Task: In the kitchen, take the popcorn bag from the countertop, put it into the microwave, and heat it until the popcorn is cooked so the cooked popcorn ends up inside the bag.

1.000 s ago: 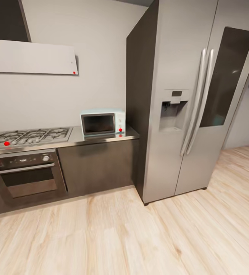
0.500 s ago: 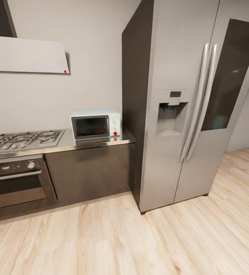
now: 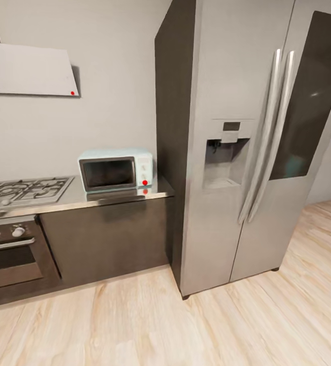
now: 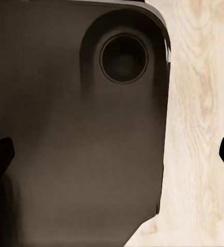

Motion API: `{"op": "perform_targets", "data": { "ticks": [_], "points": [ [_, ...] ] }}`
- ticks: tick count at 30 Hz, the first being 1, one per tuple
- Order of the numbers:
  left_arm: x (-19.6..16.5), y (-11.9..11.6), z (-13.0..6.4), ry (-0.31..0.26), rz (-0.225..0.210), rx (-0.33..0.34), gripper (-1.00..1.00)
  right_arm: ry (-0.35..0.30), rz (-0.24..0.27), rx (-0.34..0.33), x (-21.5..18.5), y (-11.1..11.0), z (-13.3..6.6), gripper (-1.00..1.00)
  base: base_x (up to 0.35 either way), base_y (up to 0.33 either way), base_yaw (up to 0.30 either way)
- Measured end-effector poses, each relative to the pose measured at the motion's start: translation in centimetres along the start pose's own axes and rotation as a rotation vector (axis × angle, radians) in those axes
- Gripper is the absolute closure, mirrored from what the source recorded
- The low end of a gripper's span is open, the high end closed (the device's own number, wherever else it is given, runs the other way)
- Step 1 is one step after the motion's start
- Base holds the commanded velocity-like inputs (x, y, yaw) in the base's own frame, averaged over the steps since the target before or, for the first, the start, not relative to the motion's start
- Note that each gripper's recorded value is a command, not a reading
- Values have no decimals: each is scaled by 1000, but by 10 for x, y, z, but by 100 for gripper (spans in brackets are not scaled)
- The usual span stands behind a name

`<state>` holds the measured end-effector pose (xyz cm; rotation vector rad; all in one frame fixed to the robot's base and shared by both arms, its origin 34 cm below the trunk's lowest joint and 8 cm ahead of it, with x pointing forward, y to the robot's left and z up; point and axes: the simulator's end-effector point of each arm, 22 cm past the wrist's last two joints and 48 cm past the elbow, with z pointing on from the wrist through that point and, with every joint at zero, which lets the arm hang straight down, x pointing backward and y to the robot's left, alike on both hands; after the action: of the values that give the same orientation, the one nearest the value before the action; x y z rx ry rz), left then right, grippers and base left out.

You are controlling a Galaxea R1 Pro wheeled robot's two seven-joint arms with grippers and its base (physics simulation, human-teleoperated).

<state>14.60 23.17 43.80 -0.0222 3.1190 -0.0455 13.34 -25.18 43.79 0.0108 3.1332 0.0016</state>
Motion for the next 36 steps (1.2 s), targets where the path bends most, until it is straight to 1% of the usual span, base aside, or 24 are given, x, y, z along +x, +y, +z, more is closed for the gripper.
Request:
{"op": "perform_targets", "data": {
  "ticks": [5,8,16,27,30,31,32,34,36],
  "points": [
    [0,0,0,0,0,0,-100,0,0,-1,0,1,0,-100,317,-149,5],
    [-1,0,0,-2,-1,0,-100,-2,0,-1,-1,1,0,-100,263,-41,172],
    [-1,2,0,-3,-32,-2,-100,-2,0,-2,-1,1,0,-100,24,-3,262],
    [-1,2,0,-4,-39,-3,-100,-2,0,-2,-1,1,0,-100,0,0,269],
    [-2,3,0,-5,-82,-6,-100,-1,0,-2,-1,1,0,-100,0,0,269],
    [-2,4,0,-5,-104,-8,-100,-2,0,-2,-1,1,0,-100,0,0,269],
    [-2,5,0,-5,-129,-9,-100,-1,-1,-2,-1,1,0,-100,0,0,269],
    [-2,6,0,-6,-201,-11,-100,-1,0,-1,-1,1,0,-100,0,0,269],
    [-2,6,0,-6,-223,-12,-100,-1,-1,-1,-1,1,0,-100,0,0,269]
  ]
}}
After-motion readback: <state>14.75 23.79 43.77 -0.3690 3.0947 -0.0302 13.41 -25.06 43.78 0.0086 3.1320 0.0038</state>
